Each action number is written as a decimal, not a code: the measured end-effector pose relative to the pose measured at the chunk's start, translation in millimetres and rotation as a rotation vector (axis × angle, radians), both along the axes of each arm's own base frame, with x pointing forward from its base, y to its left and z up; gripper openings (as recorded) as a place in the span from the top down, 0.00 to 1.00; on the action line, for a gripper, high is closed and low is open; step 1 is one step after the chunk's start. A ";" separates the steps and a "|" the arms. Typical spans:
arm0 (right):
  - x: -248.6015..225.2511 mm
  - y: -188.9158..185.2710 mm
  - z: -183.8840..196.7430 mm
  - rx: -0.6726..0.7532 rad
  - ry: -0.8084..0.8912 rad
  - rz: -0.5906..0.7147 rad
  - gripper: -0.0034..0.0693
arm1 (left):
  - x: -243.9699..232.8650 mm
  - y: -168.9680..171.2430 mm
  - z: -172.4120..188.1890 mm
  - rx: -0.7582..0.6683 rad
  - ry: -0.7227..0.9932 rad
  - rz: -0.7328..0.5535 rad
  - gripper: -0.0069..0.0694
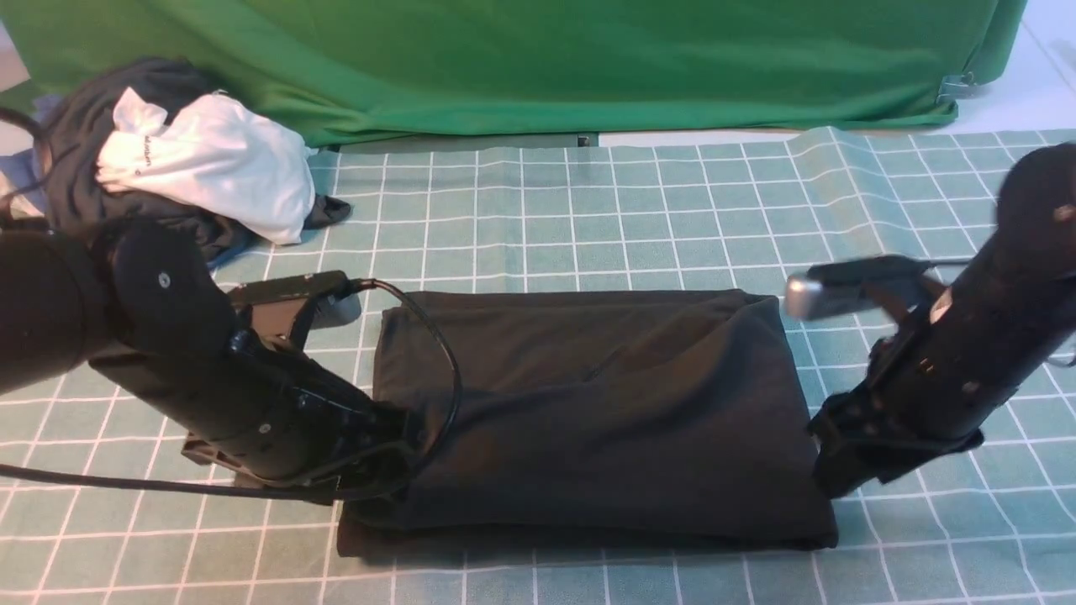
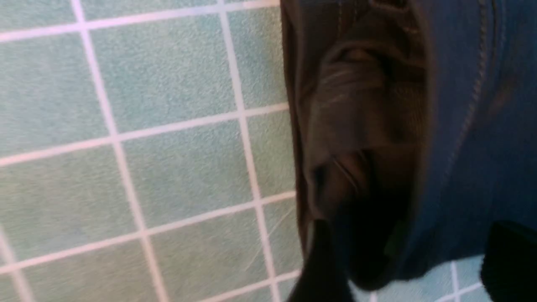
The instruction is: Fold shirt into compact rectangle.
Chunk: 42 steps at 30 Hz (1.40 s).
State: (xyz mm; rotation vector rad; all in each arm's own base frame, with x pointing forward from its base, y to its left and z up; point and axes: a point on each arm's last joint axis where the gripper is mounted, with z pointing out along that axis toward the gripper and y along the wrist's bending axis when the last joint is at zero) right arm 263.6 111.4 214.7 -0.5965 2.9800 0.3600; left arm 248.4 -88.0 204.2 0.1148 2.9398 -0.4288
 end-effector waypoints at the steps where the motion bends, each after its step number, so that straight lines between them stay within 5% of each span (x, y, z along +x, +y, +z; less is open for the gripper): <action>1: -4.4 -2.3 13.5 0.007 -0.045 -0.007 0.53 | -0.3 0.9 4.0 0.012 -0.003 -0.016 0.23; 6: -40.4 -19.9 87.3 0.052 -0.336 -0.026 0.79 | -13.0 9.3 42.1 0.052 -0.119 -0.051 0.28; 14: -159.5 -70.9 204.7 0.231 -1.129 -0.107 0.90 | -85.9 30.4 133.9 -0.014 -0.542 -0.052 0.86; 22: -269.6 -116.3 194.9 0.284 -1.713 -0.149 0.90 | -188.0 59.5 193.1 -0.112 -1.051 -0.004 0.90; 28: -284.3 -120.4 162.9 0.354 -1.880 -0.170 0.90 | -222.8 72.5 194.9 -0.080 -1.194 0.003 0.90; 42: -278.9 -118.5 155.7 0.391 -1.850 -0.193 0.85 | -208.1 70.1 162.1 -0.086 -1.226 0.029 0.90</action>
